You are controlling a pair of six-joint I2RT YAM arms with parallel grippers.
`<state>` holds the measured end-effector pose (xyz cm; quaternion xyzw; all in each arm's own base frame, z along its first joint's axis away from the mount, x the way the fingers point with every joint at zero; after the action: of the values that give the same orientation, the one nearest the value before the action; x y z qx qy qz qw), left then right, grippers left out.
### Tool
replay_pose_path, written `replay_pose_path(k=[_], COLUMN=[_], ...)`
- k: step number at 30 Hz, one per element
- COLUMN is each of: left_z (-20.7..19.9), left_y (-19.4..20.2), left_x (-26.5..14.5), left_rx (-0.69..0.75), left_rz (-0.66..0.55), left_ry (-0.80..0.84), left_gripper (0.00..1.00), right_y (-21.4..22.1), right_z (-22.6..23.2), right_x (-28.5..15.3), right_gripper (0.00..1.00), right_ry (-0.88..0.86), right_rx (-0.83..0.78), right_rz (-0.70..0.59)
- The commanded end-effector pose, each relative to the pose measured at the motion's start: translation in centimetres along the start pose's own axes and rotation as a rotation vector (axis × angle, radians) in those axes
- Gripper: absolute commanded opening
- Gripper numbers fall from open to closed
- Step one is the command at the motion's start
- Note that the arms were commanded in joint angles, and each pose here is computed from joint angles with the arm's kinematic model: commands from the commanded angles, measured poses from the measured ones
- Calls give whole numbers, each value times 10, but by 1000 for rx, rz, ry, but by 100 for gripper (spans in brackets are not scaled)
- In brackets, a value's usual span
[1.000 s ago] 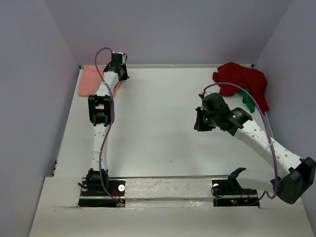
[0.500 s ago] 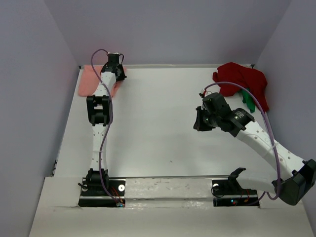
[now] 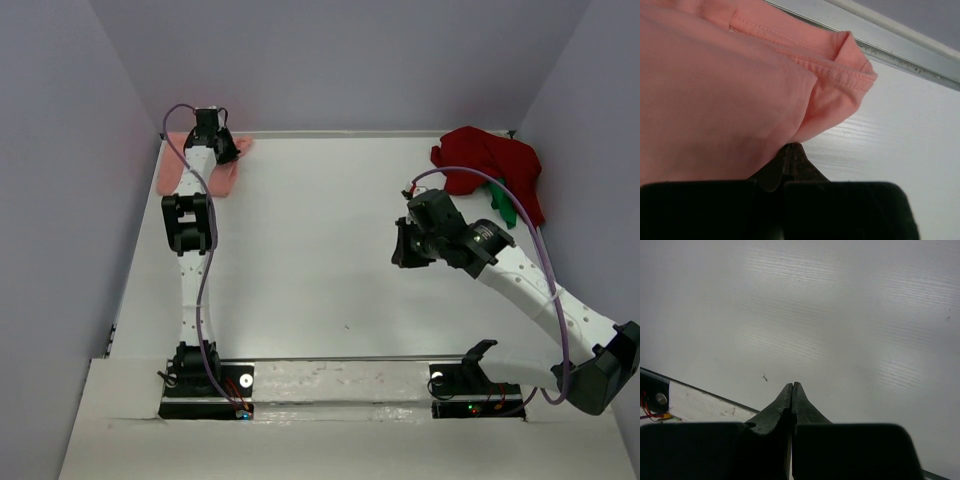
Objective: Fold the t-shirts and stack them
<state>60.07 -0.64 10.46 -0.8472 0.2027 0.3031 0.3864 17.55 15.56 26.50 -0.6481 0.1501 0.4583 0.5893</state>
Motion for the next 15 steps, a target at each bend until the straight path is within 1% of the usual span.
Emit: replay_pose_path(k=[1, 6, 10, 13, 14, 15], left_z=[-5, -4, -21, -46, -53, -73], left_y=[-15, -16, -18, -14, -19, -8], left_x=[-4, -6, -18, -32, -40, -44], left_rx=[-15, 3, 29, 86, 113, 150], left_rz=[-42, -39, -38, -49, -66, -56], left_ry=[49, 52, 134, 212, 233, 264], left_gripper=[0, 0, 0, 13, 20, 22], right_y=[-11, -12, -11, -9, -9, -8], right_z=[3, 6, 9, 12, 12, 14], right_x=[-9, -7, -5, -2, -1, 1], right_gripper=[0, 0, 0, 0, 0, 0], right_ry=[5, -2, -11, -21, -15, -20], right_rx=[5, -5, -5, -8, -4, -11], right_rz=[-40, -34, -38, -31, -28, -26])
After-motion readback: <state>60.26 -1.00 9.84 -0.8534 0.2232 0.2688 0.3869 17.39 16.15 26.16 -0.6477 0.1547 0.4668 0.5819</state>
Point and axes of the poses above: each gripper's point midway between its finger pads, its own x axis out along the fingers, its own z axis along the line the jaws close on, y = z × x, the point moved 9 cm from there along -x, back along the fingers, and after that the axes turned 15 degrees about -x, right-handed, at the moved point
